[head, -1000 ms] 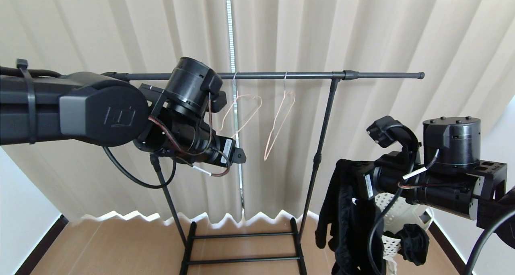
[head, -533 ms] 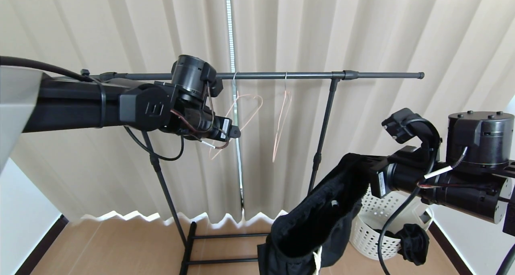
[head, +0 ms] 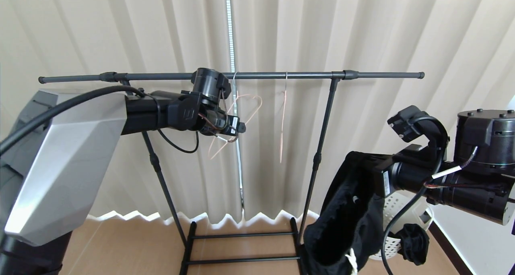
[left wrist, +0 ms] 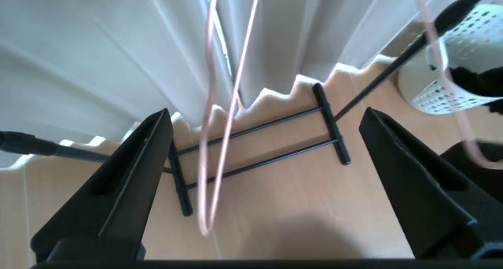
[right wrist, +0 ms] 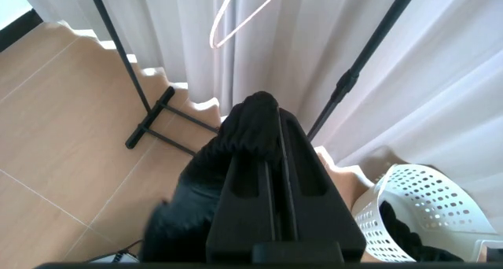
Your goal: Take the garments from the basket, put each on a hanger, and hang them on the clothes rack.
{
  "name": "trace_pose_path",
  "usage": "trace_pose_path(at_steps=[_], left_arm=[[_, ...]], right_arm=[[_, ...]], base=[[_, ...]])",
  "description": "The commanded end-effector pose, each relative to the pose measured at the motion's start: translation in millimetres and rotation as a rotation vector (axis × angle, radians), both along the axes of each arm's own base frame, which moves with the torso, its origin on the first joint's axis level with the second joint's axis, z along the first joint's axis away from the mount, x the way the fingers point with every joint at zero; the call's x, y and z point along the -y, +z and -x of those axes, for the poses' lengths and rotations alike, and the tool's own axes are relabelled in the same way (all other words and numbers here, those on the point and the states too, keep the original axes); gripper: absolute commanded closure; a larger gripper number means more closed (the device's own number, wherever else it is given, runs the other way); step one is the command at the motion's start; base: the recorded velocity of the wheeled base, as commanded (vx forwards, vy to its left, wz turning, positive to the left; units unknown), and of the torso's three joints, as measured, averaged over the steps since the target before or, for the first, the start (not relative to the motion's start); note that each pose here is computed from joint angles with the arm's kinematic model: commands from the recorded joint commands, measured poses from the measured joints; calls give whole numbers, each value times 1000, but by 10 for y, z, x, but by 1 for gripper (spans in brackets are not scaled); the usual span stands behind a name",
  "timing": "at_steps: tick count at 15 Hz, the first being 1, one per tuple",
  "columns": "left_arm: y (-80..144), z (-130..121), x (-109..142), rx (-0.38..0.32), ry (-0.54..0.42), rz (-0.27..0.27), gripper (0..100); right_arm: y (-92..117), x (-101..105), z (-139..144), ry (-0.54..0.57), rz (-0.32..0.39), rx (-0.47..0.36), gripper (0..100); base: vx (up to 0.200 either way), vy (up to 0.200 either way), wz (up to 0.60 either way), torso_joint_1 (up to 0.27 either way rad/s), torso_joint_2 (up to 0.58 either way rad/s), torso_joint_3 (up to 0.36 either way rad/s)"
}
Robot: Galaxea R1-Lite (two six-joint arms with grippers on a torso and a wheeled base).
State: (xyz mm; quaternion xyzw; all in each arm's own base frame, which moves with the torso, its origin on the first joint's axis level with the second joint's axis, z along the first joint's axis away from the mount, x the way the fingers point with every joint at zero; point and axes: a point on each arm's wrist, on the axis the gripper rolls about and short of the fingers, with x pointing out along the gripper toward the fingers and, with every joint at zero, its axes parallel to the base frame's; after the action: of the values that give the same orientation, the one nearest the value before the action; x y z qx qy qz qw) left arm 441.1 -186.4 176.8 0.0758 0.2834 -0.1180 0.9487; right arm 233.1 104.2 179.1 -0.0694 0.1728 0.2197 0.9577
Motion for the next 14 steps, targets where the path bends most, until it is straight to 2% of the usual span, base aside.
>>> trace_pose_path(at_steps=[1,2,8,14], left_arm=[[-283,-149,-70,-43,16,-35,0],[-321,-180,-98,-43,22,-36,0],[-379,-330,-88,64,34,18,0],[-415,-351,-72,74,36,21,0]], right_arm=[[11,2,7,2,-2,4,100],[7,1,5,2,-2,3,100],[-9,-2,-1,2,1,-3,100],[-21,-3,-4,2,1,-8,100]], base=[[0,0,0,0,0,0],[0,0,0,0,0,0],[0,0,0,0,0,0],[0,0,0,0,0,0]])
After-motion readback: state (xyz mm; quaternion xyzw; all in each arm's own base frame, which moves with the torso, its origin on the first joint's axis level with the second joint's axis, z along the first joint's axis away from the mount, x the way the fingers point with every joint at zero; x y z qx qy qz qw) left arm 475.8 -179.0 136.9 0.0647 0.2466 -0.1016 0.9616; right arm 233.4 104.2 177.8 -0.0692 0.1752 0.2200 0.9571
